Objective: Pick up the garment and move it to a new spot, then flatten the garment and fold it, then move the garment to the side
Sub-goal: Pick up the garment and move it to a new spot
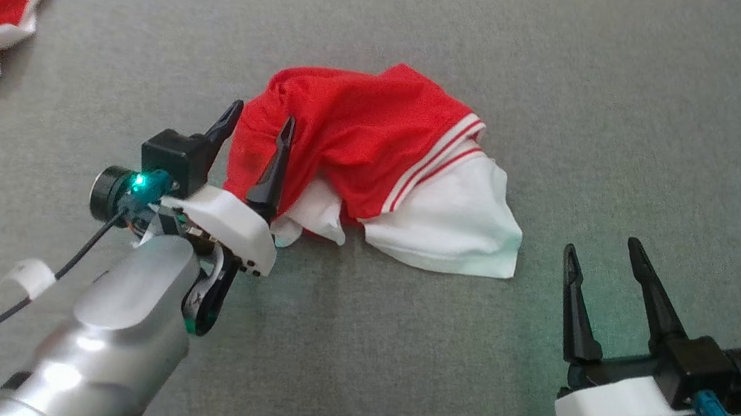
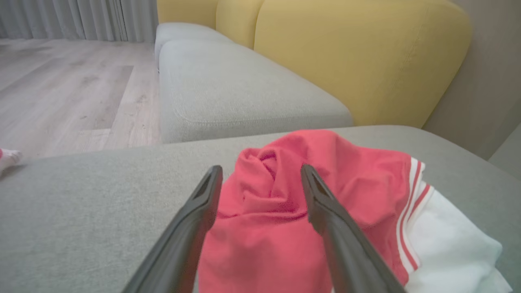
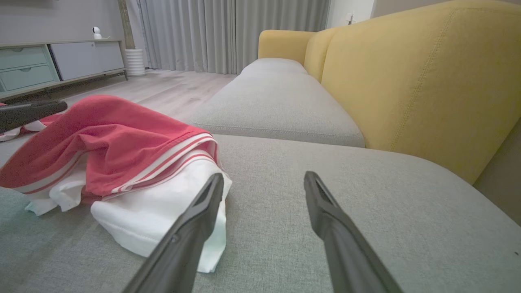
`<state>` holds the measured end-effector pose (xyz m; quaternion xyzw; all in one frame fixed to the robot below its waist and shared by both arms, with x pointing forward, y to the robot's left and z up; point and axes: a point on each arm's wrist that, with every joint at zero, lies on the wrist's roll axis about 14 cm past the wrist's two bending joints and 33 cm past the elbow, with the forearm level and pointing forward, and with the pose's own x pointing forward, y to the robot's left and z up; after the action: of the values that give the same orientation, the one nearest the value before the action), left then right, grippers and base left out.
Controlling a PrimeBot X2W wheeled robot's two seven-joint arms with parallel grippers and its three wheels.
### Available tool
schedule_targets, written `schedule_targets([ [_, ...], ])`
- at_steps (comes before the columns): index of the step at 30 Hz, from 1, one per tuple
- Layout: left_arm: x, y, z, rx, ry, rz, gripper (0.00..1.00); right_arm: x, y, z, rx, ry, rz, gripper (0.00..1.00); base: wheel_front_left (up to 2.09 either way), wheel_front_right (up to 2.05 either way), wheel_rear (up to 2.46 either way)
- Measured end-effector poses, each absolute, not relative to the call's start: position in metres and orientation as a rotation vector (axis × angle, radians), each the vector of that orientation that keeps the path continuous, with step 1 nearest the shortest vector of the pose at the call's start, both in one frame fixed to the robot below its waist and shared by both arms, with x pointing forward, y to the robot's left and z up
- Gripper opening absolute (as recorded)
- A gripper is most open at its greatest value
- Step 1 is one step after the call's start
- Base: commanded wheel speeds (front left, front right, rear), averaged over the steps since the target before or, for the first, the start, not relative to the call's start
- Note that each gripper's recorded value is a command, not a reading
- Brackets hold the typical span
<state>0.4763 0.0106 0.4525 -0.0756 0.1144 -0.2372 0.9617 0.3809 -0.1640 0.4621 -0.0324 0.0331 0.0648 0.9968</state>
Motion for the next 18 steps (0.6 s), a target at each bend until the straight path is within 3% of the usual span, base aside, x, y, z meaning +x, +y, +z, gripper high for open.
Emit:
schedule_targets([
  [8,0.454,0.029,0.494,-0.172,0.106,-0.450,1.00,0.377,-0.157,0.487,-0.072,-0.007,0.149,1.00,0.00,0.00,0.00],
  [18,0.381,0.099,0.470,-0.191,0.119,-0.246,1.00,0.351,-0.148,0.484,-0.064,0.003,0.174,1.00,0.00,0.00,0.00],
])
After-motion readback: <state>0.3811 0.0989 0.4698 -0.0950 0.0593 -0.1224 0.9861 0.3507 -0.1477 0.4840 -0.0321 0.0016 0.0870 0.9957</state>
